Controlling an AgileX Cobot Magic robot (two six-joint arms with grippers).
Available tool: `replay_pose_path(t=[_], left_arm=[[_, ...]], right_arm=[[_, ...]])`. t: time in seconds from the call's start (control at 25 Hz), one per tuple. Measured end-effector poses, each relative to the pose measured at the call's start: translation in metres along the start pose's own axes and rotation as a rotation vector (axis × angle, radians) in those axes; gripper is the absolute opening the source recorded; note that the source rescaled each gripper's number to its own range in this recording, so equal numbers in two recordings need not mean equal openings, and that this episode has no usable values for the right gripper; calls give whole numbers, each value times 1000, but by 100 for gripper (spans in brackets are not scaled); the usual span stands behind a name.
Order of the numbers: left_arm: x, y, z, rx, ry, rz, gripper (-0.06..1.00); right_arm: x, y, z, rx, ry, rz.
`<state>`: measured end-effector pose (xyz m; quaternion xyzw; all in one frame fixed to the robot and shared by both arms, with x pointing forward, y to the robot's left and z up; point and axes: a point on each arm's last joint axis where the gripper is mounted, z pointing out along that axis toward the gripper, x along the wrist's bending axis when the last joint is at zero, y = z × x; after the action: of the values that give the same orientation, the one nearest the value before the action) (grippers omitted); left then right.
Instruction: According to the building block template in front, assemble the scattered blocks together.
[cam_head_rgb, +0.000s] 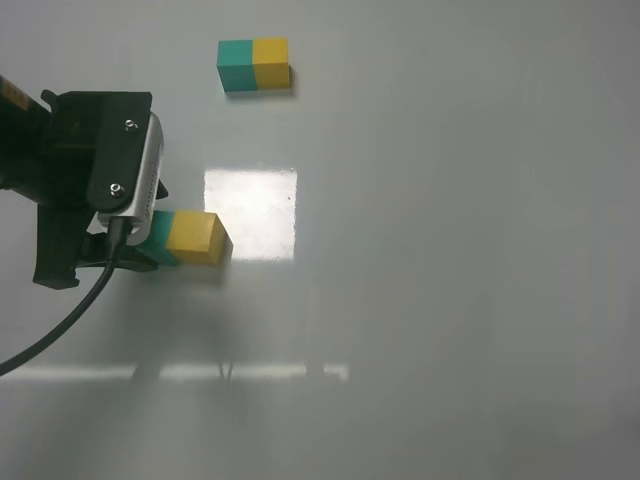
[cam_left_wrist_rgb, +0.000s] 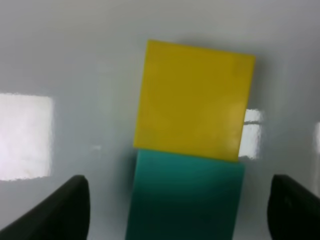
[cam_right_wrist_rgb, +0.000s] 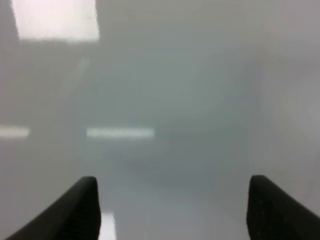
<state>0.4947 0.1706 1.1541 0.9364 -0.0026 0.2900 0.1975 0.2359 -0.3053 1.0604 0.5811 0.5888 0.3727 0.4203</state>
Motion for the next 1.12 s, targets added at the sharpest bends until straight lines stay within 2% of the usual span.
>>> replay_pose_path(t=[0.28, 0.52, 0.92, 1.12], left_arm=[[-3, 3, -22, -37, 47, -15, 100], [-4, 3, -22, -35, 35, -8, 98], [-2, 2, 0, -17, -13, 144, 97], [1, 2, 11, -15, -19, 182, 97]], right_arm=[[0, 0, 0, 0, 0, 0], [0, 0, 0, 0, 0, 0], [0, 0, 0, 0, 0, 0], [0, 0, 0, 0, 0, 0]])
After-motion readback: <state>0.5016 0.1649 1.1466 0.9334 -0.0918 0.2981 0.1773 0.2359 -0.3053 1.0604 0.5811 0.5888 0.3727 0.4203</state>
